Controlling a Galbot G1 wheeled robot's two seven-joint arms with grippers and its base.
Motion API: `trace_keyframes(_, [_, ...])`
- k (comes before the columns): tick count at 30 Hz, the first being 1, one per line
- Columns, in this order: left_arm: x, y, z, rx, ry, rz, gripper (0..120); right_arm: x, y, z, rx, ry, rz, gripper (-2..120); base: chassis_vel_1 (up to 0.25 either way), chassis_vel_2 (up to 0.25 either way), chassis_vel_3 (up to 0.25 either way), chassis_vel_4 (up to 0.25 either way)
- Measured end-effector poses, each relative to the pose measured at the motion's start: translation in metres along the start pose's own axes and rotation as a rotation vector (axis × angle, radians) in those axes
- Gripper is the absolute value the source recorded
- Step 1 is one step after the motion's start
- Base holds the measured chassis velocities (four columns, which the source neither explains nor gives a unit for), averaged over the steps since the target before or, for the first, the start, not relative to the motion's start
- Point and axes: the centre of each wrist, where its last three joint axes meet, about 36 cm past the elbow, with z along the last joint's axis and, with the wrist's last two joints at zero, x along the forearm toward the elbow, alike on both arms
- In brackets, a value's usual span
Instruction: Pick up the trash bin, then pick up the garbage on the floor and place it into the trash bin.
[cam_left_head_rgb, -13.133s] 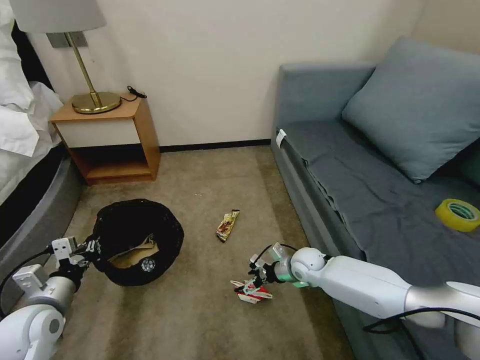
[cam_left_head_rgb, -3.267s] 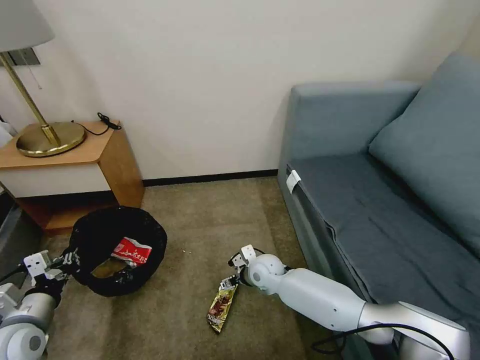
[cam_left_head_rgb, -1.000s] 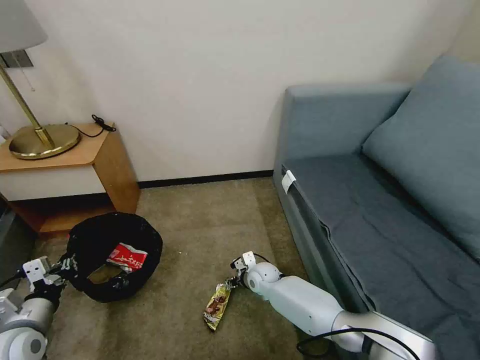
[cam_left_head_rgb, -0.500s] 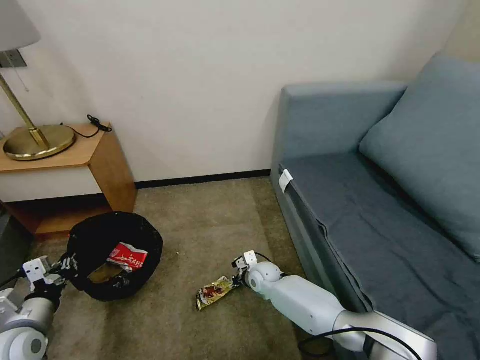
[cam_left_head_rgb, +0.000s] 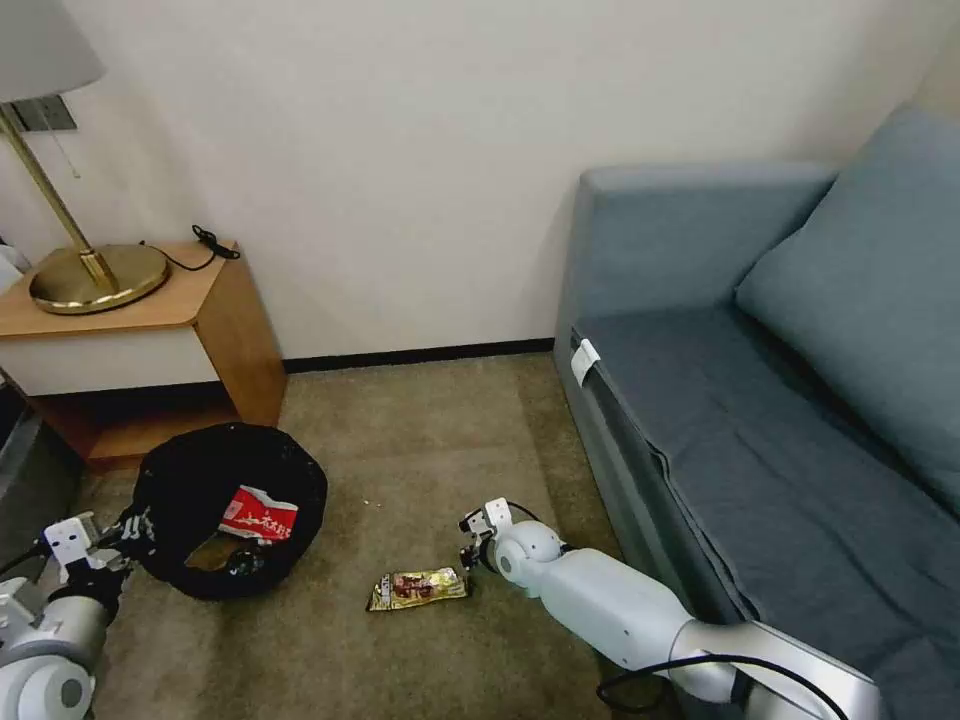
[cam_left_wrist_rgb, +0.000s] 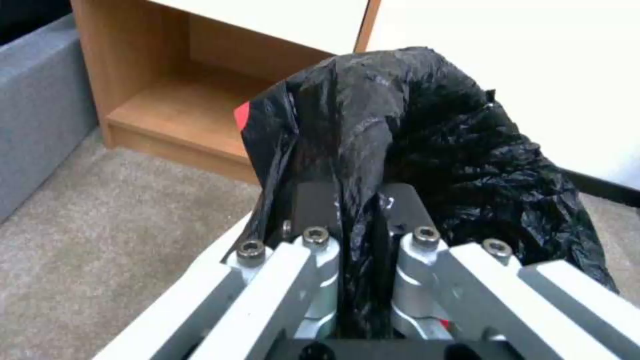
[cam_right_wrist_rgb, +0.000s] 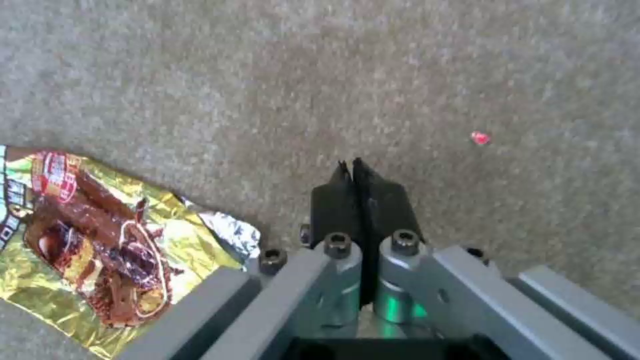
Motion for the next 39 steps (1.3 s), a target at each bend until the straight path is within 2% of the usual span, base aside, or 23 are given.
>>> trace_keyframes(4, [-0.001, -0.001, -0.001, -0.002, -0.001, 0.005, 5, 0.006, 0.0, -0.003, 0.032, -0.017, -0.001, 0, 0.0, 0.0, 0.0, 0.0])
trace_keyframes(7, [-0.002, -0.001, -0.002, -0.005, -0.001, 0.009, 5, 0.015, -0.002, -0.006, 0.154, -0.072, -0.028, 0, 0.0, 0.0, 0.0, 0.0])
trace_keyframes(8, [-0.002, -0.001, -0.002, -0.005, -0.001, 0.009, 5, 0.015, -0.002, -0.006, 0.154, -0.072, -0.028, 0, 0.0, 0.0, 0.0, 0.0])
trace_keyframes(10, [-0.003, -0.001, -0.002, -0.008, 0.001, 0.01, 5, 0.024, -0.008, -0.01, 0.321, -0.124, -0.053, 0, 0.0, 0.0, 0.0, 0.0])
trace_keyframes(12, [-0.004, 0.0, -0.002, -0.009, 0.002, 0.012, 5, 0.033, -0.014, -0.017, 0.453, -0.156, -0.062, 8, 0.0, 0.0, 0.0, 0.0])
trace_keyframes(14, [-0.004, 0.0, -0.001, -0.009, 0.002, 0.013, 5, 0.035, -0.016, -0.019, 0.476, -0.16, -0.065, 10, 0.0, 0.0, 0.0, 0.0])
trace_keyframes(15, [-0.005, 0.001, -0.001, -0.01, 0.002, 0.013, 5, 0.045, -0.024, -0.027, 0.572, -0.166, -0.076, 18, 0.0, 0.0, 0.0, 0.0])
trace_keyframes(16, [-0.005, 0.001, -0.001, -0.01, 0.002, 0.014, 5, 0.049, -0.029, -0.03, 0.618, -0.165, -0.082, 22, 0.0, 0.0, 0.0, 0.0])
trace_keyframes(17, [-0.005, 0.001, -0.001, -0.01, 0.002, 0.014, 5, 0.049, -0.029, -0.03, 0.618, -0.165, -0.082, 22, 0.0, 0.0, 0.0, 0.0])
trace_keyframes(18, [-0.005, 0.001, -0.001, -0.011, 0.003, 0.013, 5, 0.059, -0.044, -0.031, 0.712, -0.157, -0.097, 28, 0.0, 0.0, 0.0, 0.0])
trace_keyframes(19, [-0.005, 0.001, 0.0, -0.011, 0.003, 0.013, 5, 0.064, -0.051, -0.031, 0.756, -0.152, -0.101, 32, 0.0, 0.0, 0.0, 0.0])
trace_keyframes(20, [-0.005, 0.001, 0.0, -0.011, 0.003, 0.013, 5, 0.064, -0.051, -0.031, 0.756, -0.152, -0.101, 32, 0.0, 0.0, 0.0, 0.0])
trace_keyframes(21, [-0.005, 0.002, 0.0, -0.011, 0.004, 0.013, 5, 0.071, -0.059, -0.03, 0.819, -0.143, -0.116, 38, 0.0, 0.0, 0.0, 0.0])
trace_keyframes(23, [-0.005, 0.002, 0.001, -0.011, 0.003, 0.012, 5, 0.079, -0.064, -0.021, 0.88, -0.13, -0.14, 47, 0.0, 0.0, 0.0, 0.0])
trace_keyframes(26, [-0.005, 0.002, 0.002, -0.01, 0.005, 0.011, 5, 0.083, -0.061, -0.013, 0.915, -0.129, -0.163, 57, 0.0, 0.0, 0.0, 0.0])
trace_keyframes(28, [-0.005, 0.002, 0.003, -0.01, 0.005, 0.011, 5, 0.084, -0.06, -0.011, 0.921, -0.129, -0.17, 59, 0.0, 0.0, 0.0, 0.0])
trace_keyframes(32, [-0.005, 0.001, 0.005, -0.01, 0.005, 0.01, 5, 0.087, -0.044, -0.004, 0.972, -0.146, -0.227, 82, 0.0, 0.0, 0.0, 0.0])
trace_keyframes(39, [-0.004, 0.0, 0.007, -0.012, 0.004, 0.009, 5, 0.089, -0.031, -0.005, 1.071, -0.141, -0.289, 99, 0.0, 0.0, 0.0, 0.0])
